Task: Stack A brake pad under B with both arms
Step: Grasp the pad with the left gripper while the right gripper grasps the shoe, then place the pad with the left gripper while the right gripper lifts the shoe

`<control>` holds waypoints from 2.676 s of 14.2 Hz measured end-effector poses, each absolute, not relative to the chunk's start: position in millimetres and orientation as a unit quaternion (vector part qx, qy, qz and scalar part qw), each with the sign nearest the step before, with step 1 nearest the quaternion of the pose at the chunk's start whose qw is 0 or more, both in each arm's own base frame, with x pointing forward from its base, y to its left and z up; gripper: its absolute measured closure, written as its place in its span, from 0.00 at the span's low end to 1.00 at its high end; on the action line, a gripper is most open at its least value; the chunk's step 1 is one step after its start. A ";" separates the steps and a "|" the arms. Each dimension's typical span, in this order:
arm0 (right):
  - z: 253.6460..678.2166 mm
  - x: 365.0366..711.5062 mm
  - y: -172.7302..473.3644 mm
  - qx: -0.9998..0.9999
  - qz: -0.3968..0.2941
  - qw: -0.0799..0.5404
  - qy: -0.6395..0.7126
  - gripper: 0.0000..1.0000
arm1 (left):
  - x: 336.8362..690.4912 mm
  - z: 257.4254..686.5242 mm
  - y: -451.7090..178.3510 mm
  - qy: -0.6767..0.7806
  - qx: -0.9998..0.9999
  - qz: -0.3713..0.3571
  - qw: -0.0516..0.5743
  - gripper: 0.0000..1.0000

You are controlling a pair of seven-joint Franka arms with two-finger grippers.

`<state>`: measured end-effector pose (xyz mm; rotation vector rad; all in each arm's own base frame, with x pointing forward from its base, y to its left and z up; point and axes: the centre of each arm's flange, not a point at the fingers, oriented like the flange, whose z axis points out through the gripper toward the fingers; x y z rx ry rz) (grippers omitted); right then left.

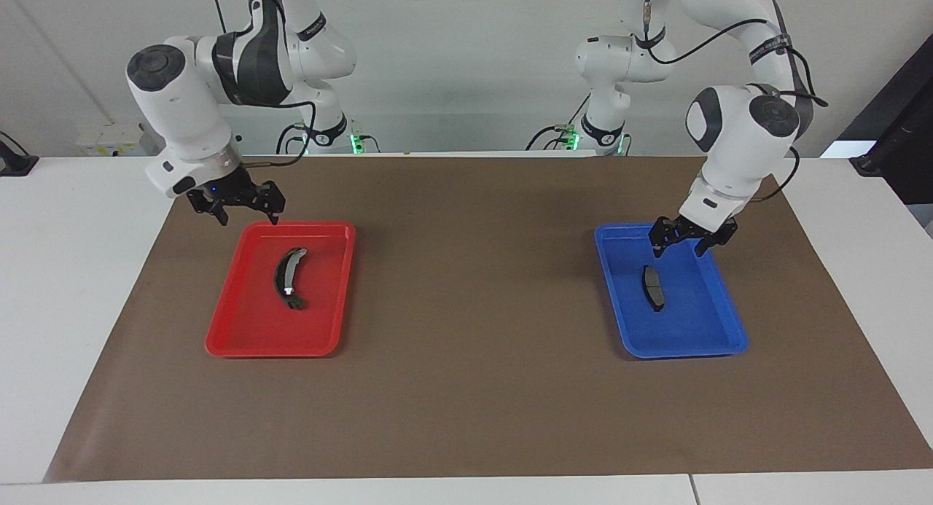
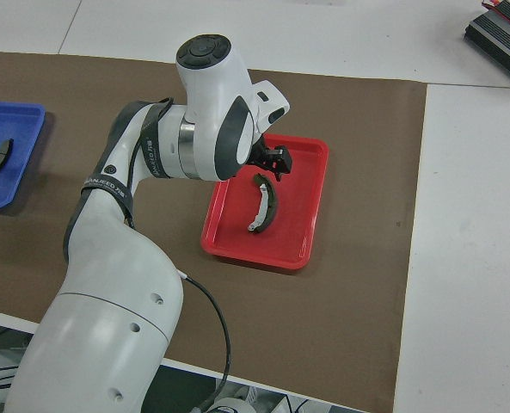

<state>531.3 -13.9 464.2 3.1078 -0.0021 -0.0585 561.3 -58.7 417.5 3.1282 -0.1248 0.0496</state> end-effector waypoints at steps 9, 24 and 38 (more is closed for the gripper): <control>342.9 530.1 -10.0 1.000 0.014 0.010 0.023 0.00 | 569.4 334.9 -60.5 -0.040 0.999 0.017 -0.001 0.12; 288.6 527.3 -9.1 0.999 0.001 0.011 0.045 0.07 | 570.9 314.6 -63.4 -0.043 0.999 -0.002 -0.004 0.61; 289.0 527.5 -8.5 0.999 0.001 0.011 0.047 0.57 | 523.3 430.4 -337.3 -0.110 0.993 0.042 0.020 0.61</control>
